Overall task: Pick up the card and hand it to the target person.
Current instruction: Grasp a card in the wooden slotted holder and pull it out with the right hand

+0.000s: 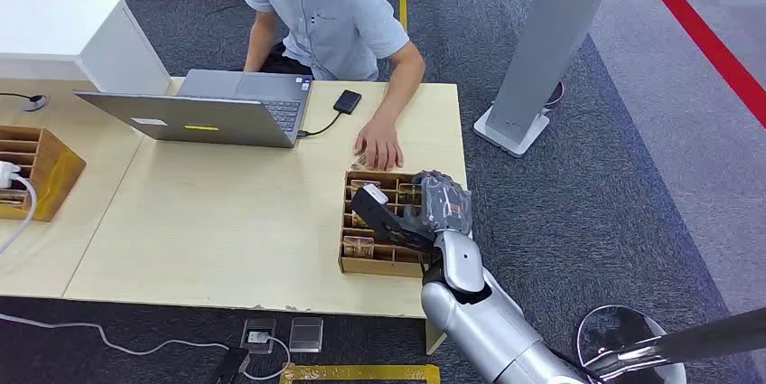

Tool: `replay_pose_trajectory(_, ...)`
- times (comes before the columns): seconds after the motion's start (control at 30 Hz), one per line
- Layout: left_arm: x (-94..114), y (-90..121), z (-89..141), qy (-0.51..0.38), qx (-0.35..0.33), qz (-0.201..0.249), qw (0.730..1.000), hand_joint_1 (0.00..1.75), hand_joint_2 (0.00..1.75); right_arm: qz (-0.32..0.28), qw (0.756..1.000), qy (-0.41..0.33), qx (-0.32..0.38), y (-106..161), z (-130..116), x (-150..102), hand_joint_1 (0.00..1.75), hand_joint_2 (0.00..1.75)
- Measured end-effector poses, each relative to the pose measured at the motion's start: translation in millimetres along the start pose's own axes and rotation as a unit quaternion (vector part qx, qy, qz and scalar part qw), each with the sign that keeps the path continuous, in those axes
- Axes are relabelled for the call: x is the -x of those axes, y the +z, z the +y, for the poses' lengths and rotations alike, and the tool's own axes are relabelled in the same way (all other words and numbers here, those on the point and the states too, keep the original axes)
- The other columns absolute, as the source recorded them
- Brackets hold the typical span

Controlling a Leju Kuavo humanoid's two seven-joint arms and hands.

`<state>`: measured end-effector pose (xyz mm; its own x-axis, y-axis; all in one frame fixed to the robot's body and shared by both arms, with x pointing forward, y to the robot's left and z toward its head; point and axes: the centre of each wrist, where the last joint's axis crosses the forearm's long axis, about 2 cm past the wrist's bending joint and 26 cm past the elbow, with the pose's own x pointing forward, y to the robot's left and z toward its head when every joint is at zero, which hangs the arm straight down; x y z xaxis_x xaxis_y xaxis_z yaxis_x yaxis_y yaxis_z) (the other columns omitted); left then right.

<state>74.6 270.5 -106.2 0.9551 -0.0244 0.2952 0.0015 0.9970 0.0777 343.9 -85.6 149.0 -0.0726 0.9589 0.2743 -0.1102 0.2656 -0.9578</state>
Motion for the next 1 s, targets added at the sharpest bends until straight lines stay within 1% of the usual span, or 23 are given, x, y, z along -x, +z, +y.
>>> replay_pose_trajectory(0.3, 0.1, 0.0, -0.1, 0.000, 0.001, 0.000, 1.000, 0.00, 1.75, 0.001, 1.000, 0.002, -0.002, -0.9, 0.1, 0.3, 0.89, 1.75)
replay_pose_trajectory(0.43, 0.0, 0.0, -0.1, 0.000, 0.003, -0.001, 1.000, 0.00, 1.75, 0.004, 1.000, 0.004, -0.007, -0.2, 1.8, 1.0, 1.16, 1.75)
replay_pose_trajectory(0.5, -0.2, 0.0, -0.2, -0.001, 0.003, -0.001, 1.000, 0.00, 1.75, 0.004, 1.000, 0.004, -0.007, -0.3, 1.8, 1.1, 1.23, 1.75)
replay_pose_trajectory(0.57, -0.2, 0.0, -0.2, -0.001, 0.003, -0.001, 1.000, 0.00, 1.75, 0.005, 1.000, 0.003, -0.007, -0.3, 1.8, 1.2, 1.26, 1.75)
replay_pose_trajectory(0.83, -0.2, 0.0, -0.1, -0.001, 0.003, -0.001, 1.000, 0.00, 1.75, 0.005, 1.000, 0.003, -0.007, -0.6, 1.5, 1.4, 1.27, 1.75)
replay_pose_trajectory(1.0, -0.2, 0.0, -0.1, -0.002, 0.003, -0.001, 1.000, 0.00, 1.75, 0.004, 1.000, 0.003, -0.007, -0.9, 1.1, 1.4, 1.36, 1.75)
